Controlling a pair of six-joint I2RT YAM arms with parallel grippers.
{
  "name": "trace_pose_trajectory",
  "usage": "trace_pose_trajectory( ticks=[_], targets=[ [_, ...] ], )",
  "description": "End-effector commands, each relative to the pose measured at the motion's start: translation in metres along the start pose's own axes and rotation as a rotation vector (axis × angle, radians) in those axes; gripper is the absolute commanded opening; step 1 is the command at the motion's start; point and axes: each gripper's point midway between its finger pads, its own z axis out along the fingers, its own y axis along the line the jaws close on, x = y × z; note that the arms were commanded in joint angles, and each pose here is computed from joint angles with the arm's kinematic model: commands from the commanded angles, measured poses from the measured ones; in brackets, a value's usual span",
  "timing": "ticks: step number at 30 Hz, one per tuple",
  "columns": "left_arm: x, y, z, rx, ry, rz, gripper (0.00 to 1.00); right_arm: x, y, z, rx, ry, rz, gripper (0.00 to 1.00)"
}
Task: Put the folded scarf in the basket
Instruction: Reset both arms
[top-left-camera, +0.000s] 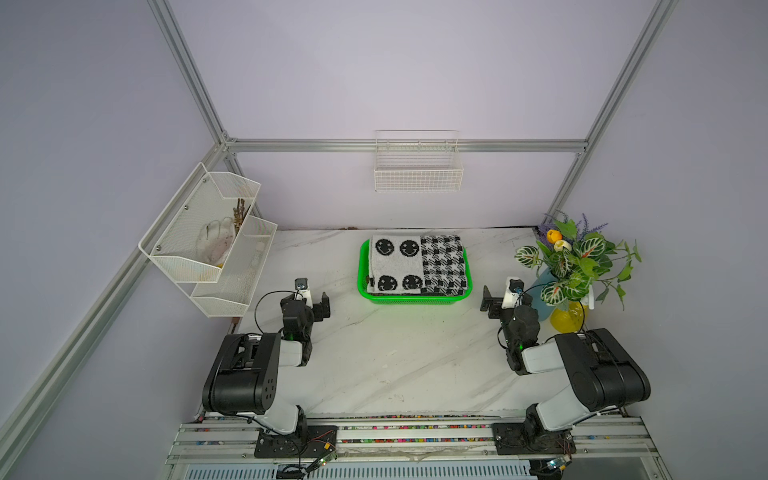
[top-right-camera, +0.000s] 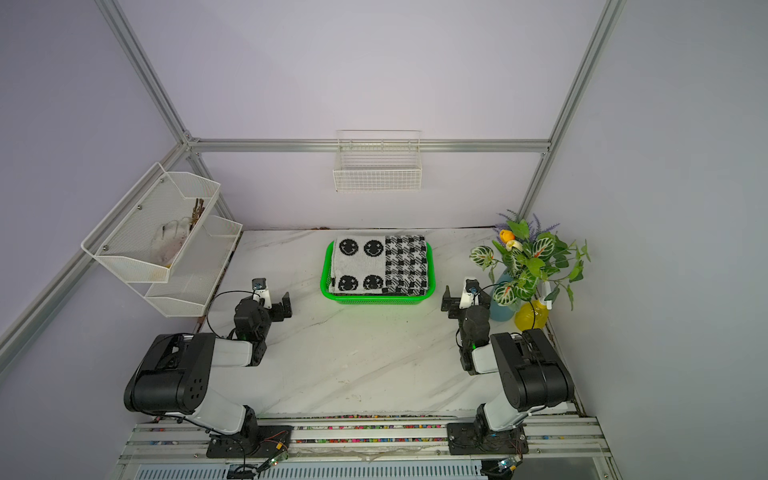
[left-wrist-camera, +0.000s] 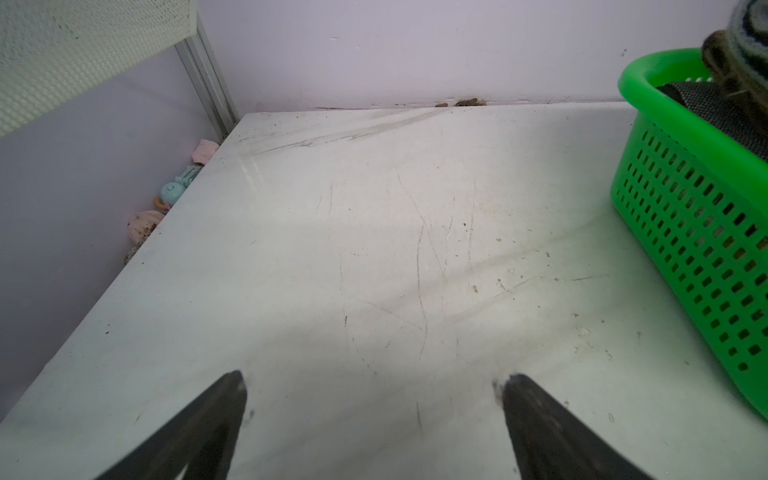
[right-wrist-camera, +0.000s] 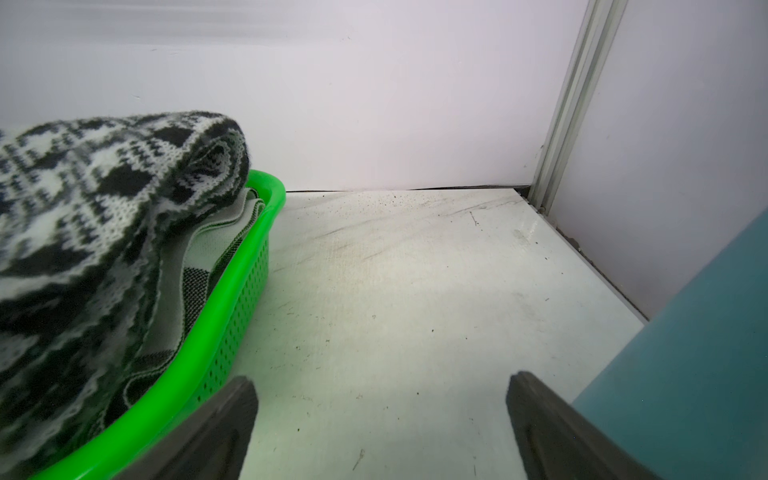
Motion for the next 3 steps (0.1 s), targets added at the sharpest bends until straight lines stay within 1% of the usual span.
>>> trace_pose_trajectory(
  ticks=[1,3],
  targets=[
    [-0.0171,0.0007,0.0015,0.007,-0.050,-0.007,1.00,-0.0013,-0.0048,0.0045,0.024,0.002,0.015,1.00],
    [-0.0170,0.0009,0.0015,0.007,-0.050,-0.008,1.00,-0.0018,-0.0047,0.0040,0.023,0.000,0.015,1.00]
  ],
)
